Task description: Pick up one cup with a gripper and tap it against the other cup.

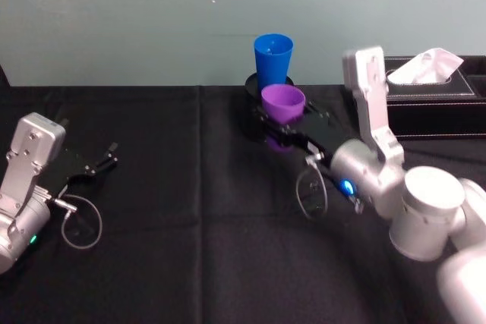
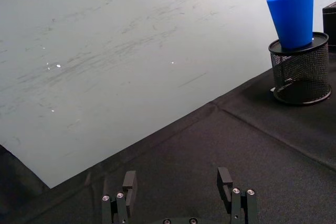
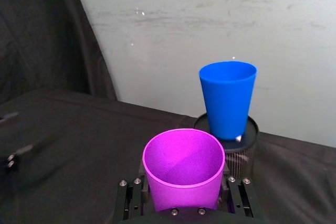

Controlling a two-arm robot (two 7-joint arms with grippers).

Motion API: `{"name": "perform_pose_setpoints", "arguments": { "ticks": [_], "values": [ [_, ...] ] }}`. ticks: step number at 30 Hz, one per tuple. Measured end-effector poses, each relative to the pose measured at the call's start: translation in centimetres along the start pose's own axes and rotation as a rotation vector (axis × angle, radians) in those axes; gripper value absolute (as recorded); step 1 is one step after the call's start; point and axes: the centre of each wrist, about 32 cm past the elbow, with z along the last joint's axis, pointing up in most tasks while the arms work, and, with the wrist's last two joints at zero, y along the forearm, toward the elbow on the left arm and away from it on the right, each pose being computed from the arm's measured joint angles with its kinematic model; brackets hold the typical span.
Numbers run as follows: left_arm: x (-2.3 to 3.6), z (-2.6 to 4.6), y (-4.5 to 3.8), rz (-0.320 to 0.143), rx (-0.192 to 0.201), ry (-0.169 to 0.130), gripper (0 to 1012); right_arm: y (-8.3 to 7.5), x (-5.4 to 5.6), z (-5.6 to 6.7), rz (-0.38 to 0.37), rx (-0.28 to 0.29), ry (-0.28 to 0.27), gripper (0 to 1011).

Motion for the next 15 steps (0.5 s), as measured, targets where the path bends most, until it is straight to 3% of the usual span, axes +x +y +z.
{"name": "perform_pose_setpoints", "arguments": {
  "ticks": [5, 8, 12, 15],
  "values": [
    [0.0, 0.0, 0.0, 0.0, 0.0, 0.0, 1000, -2.4, -1.4, -1.8, -0.025, 0.035, -0.039, 730],
    [0.0, 0.0, 0.0, 0.0, 0.0, 0.0, 1000, -3.7, -2.5, -3.5, -0.049, 0.043, -0.069, 731],
    [0.0, 0.0, 0.0, 0.0, 0.0, 0.0, 1000, -4.1, -3.3, -5.1, -0.075, 0.044, -0.104, 731],
    [0.0, 0.0, 0.0, 0.0, 0.0, 0.0, 1000, -4.1, -4.1, -7.2, -0.106, 0.041, -0.121, 731]
  ]
}}
